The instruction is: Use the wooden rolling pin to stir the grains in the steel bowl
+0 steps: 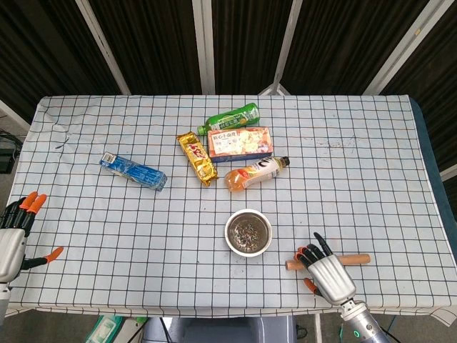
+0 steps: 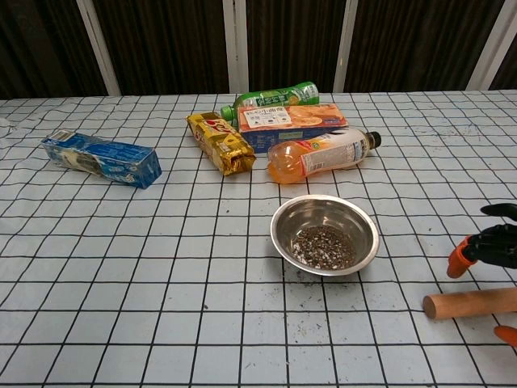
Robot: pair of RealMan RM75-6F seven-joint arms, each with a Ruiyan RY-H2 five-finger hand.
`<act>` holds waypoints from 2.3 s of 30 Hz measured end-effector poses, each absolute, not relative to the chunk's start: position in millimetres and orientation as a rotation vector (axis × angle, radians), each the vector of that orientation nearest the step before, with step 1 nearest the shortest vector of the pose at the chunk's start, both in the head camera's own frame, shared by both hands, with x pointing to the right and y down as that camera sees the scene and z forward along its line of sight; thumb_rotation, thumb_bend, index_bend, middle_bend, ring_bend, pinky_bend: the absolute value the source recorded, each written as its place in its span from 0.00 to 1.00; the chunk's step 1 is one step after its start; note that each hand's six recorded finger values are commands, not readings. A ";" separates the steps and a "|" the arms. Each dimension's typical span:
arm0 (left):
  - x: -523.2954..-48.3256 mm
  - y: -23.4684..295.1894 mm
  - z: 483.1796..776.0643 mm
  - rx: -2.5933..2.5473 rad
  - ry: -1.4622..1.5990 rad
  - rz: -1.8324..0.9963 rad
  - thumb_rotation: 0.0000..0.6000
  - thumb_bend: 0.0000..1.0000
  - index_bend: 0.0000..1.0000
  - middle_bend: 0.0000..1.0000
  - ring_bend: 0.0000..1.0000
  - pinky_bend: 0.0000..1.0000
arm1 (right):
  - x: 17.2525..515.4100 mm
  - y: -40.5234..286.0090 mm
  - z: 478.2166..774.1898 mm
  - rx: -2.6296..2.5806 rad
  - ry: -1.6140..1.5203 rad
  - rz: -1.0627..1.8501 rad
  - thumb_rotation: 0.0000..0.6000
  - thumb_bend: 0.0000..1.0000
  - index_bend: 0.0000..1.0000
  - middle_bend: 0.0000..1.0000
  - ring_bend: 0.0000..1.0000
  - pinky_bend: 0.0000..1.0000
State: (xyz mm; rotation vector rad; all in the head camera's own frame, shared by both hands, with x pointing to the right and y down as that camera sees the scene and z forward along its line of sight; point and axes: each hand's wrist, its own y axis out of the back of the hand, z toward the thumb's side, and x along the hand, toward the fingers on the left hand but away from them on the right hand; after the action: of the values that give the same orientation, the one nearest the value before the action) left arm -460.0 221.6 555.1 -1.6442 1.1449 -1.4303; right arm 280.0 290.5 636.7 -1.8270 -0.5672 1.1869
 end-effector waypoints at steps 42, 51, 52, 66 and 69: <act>-460.4 220.8 555.6 -1.647 1.142 -1.437 1.00 0.09 0.00 0.00 0.00 0.00 | 262.7 282.5 668.7 -1.837 -0.560 1.257 1.00 0.41 0.45 0.38 0.27 0.06; -460.6 220.9 555.7 -1.648 1.140 -1.439 1.00 0.09 0.00 0.00 0.00 0.00 | 264.7 281.4 670.2 -1.831 -0.559 1.271 1.00 0.43 0.47 0.40 0.29 0.07; -460.7 221.0 555.7 -1.648 1.140 -1.439 1.00 0.09 0.00 0.00 0.00 0.00 | 264.8 281.4 670.3 -1.831 -0.559 1.273 1.00 0.44 0.48 0.41 0.30 0.08; -460.4 220.8 555.7 -1.651 1.141 -1.439 1.00 0.09 0.00 0.00 0.00 0.00 | 266.0 282.2 671.7 -1.828 -0.553 1.283 1.00 0.55 0.68 0.57 0.48 0.41; -460.3 220.7 555.7 -1.652 1.141 -1.439 1.00 0.09 0.00 0.00 0.00 0.00 | 266.2 282.1 671.3 -1.829 -0.558 1.280 1.00 0.56 0.71 0.59 0.50 0.45</act>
State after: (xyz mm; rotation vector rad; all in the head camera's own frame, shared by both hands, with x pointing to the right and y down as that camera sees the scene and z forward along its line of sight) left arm -460.3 220.7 555.7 -1.6515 1.1408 -1.4387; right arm 266.2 282.1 671.3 -1.8289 -0.5578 1.2803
